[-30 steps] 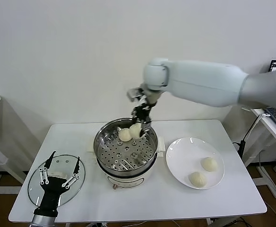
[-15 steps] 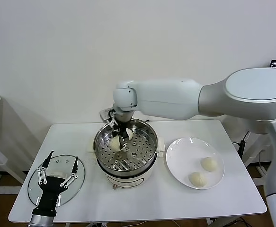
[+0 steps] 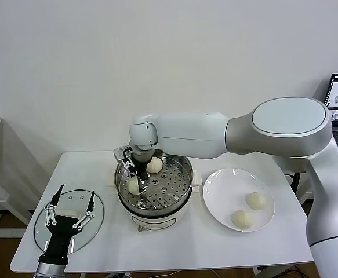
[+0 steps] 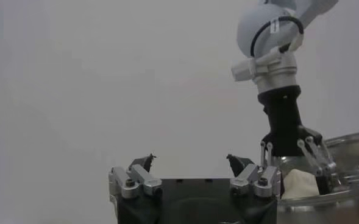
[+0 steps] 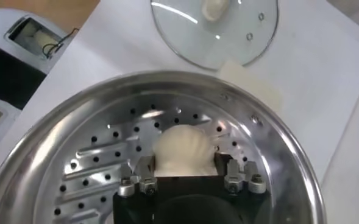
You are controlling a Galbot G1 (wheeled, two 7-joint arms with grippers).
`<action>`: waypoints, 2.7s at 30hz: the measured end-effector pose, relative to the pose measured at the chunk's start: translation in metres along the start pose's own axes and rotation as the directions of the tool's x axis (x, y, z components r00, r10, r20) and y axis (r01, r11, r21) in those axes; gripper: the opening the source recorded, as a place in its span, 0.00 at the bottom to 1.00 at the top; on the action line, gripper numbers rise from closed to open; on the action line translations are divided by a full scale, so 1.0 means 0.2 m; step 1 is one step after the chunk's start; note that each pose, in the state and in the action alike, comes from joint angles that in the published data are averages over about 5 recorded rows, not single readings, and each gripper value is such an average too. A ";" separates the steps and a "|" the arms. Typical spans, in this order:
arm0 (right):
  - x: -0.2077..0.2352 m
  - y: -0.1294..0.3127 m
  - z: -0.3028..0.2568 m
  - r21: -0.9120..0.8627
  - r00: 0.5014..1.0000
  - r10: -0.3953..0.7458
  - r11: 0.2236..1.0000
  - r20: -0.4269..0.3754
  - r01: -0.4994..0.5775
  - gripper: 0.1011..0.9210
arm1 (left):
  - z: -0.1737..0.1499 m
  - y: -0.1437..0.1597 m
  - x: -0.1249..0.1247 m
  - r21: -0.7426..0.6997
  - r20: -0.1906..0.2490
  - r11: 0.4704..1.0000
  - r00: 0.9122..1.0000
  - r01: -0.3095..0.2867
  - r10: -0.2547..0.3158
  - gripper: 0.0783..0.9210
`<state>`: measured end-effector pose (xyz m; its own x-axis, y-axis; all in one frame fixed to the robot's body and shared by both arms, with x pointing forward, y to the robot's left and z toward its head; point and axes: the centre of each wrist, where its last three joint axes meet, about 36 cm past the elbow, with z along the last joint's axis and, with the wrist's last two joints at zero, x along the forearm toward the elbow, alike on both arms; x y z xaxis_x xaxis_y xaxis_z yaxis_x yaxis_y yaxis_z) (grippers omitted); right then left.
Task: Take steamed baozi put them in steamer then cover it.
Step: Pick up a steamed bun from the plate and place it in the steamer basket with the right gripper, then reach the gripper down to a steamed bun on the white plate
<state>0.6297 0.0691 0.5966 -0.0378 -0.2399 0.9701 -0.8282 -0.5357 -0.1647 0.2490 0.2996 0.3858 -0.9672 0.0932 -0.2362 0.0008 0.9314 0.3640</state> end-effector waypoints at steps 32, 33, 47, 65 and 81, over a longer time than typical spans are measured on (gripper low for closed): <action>0.54 0.85 1.41 -0.239 0.998 -0.035 0.971 -0.054 0.022 0.88 | -0.01 -0.02 -0.03 0.004 0.000 1.000 1.000 -0.008 0.008 0.88; 0.51 0.90 1.45 -0.250 0.998 -0.046 0.968 -0.052 0.032 0.88 | -0.01 -0.02 -0.03 0.002 -0.002 1.000 1.000 -0.009 0.009 0.88; 0.14 1.27 1.67 -0.331 0.988 -0.155 0.933 -0.012 0.142 0.88 | 0.02 -0.02 0.01 -0.013 -0.021 1.000 1.000 -0.015 0.015 0.88; -0.05 1.34 1.72 -0.366 0.984 -0.179 0.914 0.018 0.173 0.88 | 0.04 0.00 0.02 -0.024 -0.026 1.000 1.000 -0.016 0.015 0.88; -0.11 1.32 1.73 -0.376 0.984 -0.178 0.910 0.028 0.175 0.73 | 0.04 0.00 0.02 -0.025 -0.027 1.000 1.000 -0.015 0.015 0.88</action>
<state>0.6058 -0.3467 0.4694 0.1258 -0.1633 0.9785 -0.9705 -0.2250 0.0872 0.2477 0.3030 0.3769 -0.9737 0.0970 -0.2061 0.0092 0.9208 0.3900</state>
